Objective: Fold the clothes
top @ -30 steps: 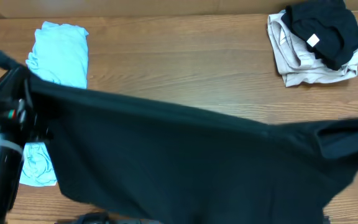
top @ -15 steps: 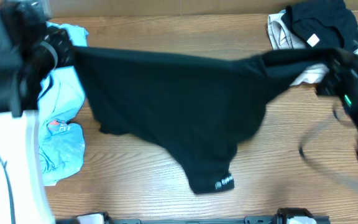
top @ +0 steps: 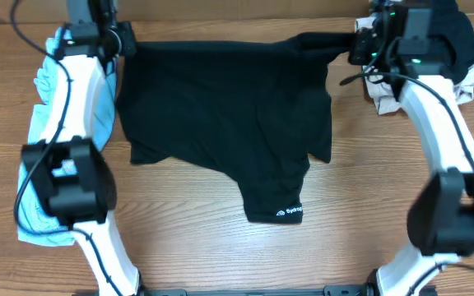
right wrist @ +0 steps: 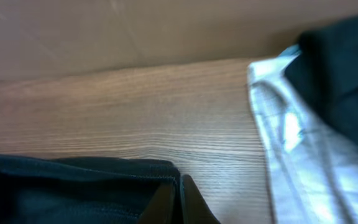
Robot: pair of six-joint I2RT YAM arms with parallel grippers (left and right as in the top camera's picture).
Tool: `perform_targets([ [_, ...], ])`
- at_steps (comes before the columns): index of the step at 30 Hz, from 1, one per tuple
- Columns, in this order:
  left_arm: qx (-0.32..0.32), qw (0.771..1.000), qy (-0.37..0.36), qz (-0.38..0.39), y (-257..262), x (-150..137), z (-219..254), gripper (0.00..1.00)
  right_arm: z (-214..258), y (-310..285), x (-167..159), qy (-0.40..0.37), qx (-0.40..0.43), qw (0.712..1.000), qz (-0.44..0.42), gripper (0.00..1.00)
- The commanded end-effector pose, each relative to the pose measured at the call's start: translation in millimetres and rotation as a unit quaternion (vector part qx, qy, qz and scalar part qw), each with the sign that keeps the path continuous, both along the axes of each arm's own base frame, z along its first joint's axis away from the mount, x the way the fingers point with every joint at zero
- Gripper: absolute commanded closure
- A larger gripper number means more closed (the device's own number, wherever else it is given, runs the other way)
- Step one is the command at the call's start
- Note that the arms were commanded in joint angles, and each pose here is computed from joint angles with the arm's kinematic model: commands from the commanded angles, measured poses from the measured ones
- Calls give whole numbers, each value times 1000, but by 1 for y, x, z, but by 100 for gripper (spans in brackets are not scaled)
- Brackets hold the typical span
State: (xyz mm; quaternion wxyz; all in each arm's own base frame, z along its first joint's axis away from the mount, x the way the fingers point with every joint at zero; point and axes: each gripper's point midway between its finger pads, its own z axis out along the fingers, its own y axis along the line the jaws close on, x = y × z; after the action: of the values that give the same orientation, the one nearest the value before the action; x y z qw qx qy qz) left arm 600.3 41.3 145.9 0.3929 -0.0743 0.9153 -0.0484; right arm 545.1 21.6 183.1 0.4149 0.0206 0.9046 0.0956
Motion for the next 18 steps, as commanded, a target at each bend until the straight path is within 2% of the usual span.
perform_targets([
  [1, 14, 1000, -3, -2, 0, 10, -17, 96, 4, 4, 7, -12, 33, 999, 2, 96],
  [7, 12, 999, 31, -1, 0, 1, -35, 96, -10, 14, -9, 32, 46, 998, 15, 96],
  [18, 32, 989, 141, -21, 2, -43, -67, 96, -44, 28, -64, 168, 65, 983, 29, 96],
])
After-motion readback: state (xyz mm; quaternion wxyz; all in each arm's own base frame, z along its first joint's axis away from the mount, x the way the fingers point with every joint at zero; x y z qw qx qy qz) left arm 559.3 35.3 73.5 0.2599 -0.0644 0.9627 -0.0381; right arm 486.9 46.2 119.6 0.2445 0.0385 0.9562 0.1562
